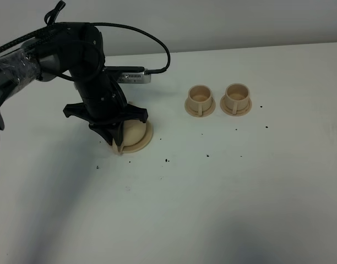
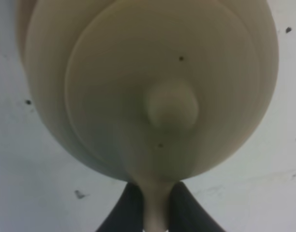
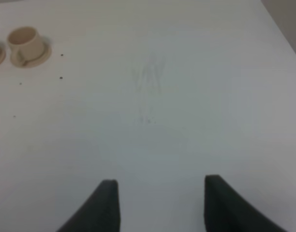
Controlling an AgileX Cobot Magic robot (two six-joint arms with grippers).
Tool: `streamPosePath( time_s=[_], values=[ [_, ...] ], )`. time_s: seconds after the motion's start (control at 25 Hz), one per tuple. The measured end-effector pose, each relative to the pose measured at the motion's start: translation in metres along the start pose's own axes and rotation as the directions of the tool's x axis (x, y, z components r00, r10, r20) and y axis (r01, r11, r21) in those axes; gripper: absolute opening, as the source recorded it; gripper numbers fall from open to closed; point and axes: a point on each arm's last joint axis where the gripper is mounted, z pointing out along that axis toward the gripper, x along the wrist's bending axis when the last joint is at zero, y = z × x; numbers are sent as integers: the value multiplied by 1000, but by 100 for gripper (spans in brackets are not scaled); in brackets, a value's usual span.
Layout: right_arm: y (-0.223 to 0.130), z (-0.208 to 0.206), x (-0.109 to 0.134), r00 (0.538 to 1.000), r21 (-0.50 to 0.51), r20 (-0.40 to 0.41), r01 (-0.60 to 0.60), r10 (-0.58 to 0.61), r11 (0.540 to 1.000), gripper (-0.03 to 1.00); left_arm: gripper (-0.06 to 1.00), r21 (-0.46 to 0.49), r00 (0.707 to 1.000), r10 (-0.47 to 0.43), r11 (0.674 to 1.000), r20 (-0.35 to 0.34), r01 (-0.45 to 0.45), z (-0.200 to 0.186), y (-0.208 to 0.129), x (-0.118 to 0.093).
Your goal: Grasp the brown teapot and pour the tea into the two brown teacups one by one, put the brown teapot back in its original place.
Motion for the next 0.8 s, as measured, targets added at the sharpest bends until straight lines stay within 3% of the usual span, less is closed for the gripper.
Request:
streamPosePath(
  time_s=[0.4,0.8],
  values=[
    [0,0,0,1000,0,0,1,-1,1000,43,16,-11,987,127,992,-96,-128,-18,-6,7],
    [0,0,0,1000,0,0,0,0,1000,43,16,-44,948,299,951,-108,-305,-28,-6,6]
  ],
)
